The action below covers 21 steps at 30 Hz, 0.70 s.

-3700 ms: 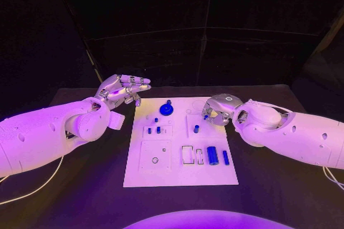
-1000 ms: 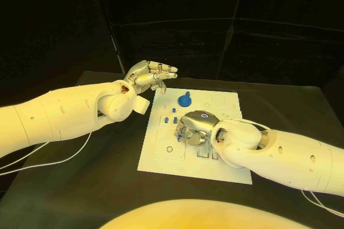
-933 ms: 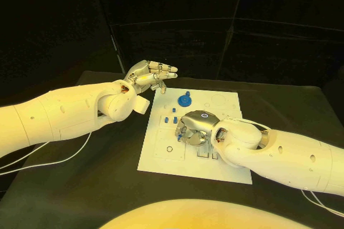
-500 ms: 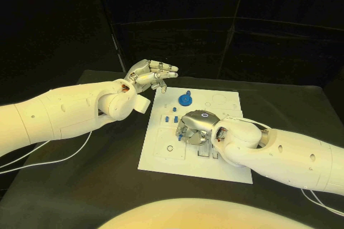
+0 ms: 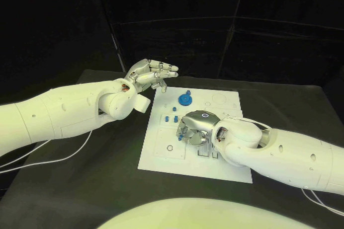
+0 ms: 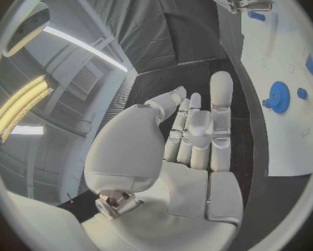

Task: Assemble the parts on the task board

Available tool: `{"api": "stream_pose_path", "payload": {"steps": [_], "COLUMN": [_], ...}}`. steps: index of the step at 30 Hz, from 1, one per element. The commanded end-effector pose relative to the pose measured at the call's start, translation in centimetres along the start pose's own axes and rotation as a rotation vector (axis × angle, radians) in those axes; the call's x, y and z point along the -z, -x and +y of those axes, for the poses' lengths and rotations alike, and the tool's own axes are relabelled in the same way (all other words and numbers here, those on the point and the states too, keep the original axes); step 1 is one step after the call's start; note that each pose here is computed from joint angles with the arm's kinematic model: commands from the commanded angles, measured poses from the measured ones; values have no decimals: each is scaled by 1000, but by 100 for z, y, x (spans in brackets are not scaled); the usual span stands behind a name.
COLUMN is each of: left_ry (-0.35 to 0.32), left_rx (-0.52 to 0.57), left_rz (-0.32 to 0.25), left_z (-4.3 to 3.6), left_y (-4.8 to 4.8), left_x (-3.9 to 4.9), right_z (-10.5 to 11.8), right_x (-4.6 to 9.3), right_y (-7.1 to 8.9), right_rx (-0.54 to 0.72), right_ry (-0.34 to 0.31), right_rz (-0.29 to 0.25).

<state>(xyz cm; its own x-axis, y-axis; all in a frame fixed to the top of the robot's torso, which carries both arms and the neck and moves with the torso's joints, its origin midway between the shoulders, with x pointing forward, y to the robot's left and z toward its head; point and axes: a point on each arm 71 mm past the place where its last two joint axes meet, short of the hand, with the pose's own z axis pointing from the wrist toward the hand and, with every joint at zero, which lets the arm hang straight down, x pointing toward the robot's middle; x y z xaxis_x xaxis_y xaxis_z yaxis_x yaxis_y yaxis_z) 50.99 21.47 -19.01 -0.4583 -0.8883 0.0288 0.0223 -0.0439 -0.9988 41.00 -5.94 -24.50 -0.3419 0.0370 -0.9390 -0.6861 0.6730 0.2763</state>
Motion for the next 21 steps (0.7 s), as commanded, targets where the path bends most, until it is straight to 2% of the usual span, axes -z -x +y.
{"api": "stream_pose_path", "payload": {"steps": [1, 7, 14, 21], "left_ry": [-3, -3, -3, -2], "left_rx": [9, 10, 11, 11], "left_rz": [13, 14, 16, 17], "left_z": [-12, -14, -17, -18], "left_y": [-18, -22, -27, -31], "left_x": [-10, -5, -4, -5], "right_z": [7, 13, 5, 16], "right_x": [-7, -30, -10, -23], "right_y": [-3, -22, -169, -200], "right_rx": [9, 19, 45, 57], "right_ry": [6, -2, -18, -19], "right_rz": [10, 23, 74, 84]}}
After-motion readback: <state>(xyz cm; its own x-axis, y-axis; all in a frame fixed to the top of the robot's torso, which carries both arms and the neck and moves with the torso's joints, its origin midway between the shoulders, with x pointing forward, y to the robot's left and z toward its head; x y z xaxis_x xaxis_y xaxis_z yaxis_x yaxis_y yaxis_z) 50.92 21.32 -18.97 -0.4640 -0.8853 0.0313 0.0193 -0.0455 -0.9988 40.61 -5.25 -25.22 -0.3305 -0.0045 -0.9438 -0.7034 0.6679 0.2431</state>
